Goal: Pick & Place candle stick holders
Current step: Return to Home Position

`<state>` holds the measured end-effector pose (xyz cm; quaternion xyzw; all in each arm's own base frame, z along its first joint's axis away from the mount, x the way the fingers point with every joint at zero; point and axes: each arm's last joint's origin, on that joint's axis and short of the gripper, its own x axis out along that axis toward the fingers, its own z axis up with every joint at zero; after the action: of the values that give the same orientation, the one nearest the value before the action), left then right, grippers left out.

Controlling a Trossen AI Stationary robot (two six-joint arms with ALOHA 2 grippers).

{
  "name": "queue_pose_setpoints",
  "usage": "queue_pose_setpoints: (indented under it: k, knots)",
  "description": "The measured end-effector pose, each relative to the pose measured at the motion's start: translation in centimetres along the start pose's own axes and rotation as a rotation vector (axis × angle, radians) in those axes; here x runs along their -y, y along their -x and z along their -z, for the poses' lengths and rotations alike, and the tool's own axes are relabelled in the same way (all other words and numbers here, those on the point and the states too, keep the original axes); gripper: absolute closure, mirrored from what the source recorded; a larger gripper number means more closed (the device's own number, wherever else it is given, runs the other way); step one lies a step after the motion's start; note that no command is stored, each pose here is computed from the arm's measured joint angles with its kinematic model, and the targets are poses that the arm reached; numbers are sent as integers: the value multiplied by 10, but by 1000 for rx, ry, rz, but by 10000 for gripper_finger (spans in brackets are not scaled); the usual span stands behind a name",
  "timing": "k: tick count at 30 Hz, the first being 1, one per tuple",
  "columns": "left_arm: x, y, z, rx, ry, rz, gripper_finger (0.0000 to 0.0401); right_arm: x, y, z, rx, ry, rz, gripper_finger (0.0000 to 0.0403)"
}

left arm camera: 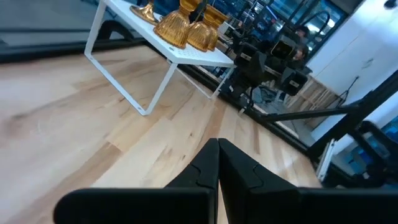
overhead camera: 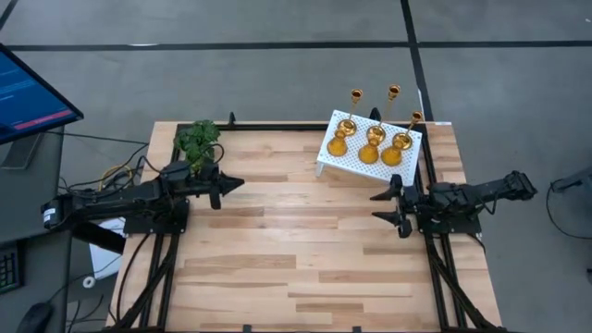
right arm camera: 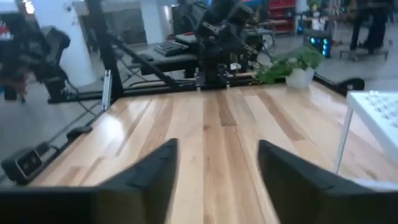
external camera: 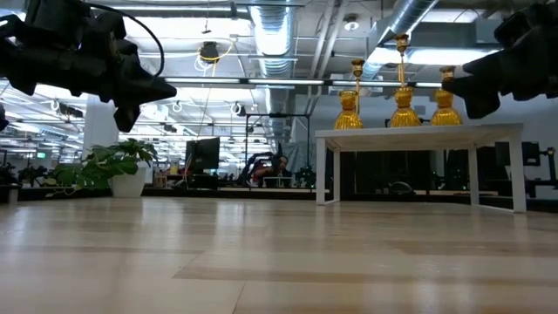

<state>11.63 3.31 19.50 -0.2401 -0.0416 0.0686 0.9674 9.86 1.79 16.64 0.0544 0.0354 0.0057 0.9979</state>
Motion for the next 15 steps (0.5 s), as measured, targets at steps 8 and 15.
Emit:
queue_pose_setpoints:
  k: [8,15]
  knots:
    - [-1,0,-1,23,-24,-31,390,-3,0,2,-14,144,-87,388]
    - [-1,0,-1,24,-24,-31,394,-3,0,1,-10,154,-66,387]
